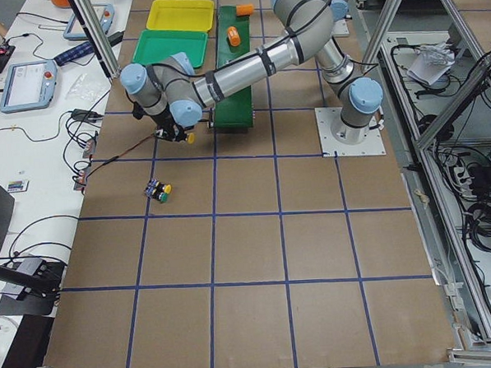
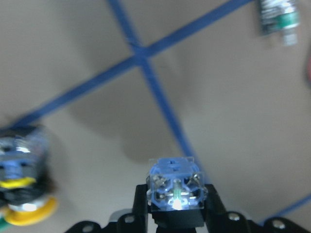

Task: Sort buttons by color to trays
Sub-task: 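Place the clear block on the belt while right gripper approaches green button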

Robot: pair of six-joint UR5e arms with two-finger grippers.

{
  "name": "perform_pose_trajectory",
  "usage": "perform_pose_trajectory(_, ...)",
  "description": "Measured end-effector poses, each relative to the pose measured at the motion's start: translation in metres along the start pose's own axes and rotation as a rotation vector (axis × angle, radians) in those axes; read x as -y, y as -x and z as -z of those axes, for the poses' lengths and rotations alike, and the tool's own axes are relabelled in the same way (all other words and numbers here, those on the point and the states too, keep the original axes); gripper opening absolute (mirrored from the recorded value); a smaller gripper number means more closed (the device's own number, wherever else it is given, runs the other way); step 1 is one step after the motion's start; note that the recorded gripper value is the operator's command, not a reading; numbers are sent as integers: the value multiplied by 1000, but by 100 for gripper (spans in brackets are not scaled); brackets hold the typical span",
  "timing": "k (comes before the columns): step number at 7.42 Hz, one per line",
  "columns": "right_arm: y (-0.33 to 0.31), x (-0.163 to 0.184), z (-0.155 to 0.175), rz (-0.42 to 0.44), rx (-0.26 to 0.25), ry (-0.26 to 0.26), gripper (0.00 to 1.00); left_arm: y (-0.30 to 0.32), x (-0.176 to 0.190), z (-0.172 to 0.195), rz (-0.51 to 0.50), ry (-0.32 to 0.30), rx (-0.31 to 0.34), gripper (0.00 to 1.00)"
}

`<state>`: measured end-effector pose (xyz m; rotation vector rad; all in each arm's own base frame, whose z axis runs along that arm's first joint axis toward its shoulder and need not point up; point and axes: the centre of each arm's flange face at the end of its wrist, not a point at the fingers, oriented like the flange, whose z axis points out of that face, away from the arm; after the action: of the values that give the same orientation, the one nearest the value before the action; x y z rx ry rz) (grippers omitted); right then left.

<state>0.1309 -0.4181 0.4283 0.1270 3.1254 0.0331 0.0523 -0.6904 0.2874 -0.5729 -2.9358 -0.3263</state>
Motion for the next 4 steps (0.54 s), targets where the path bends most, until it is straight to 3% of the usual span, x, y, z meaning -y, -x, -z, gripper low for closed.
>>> perform_pose_trajectory(2,1,5,-5,-1,1,7,100,-73,-27,-10,62,42,-31,0)
perform_pose_trajectory(4,5,16,-16,-3,31,9,100,-136,-44,-36,133,52,-21,0)
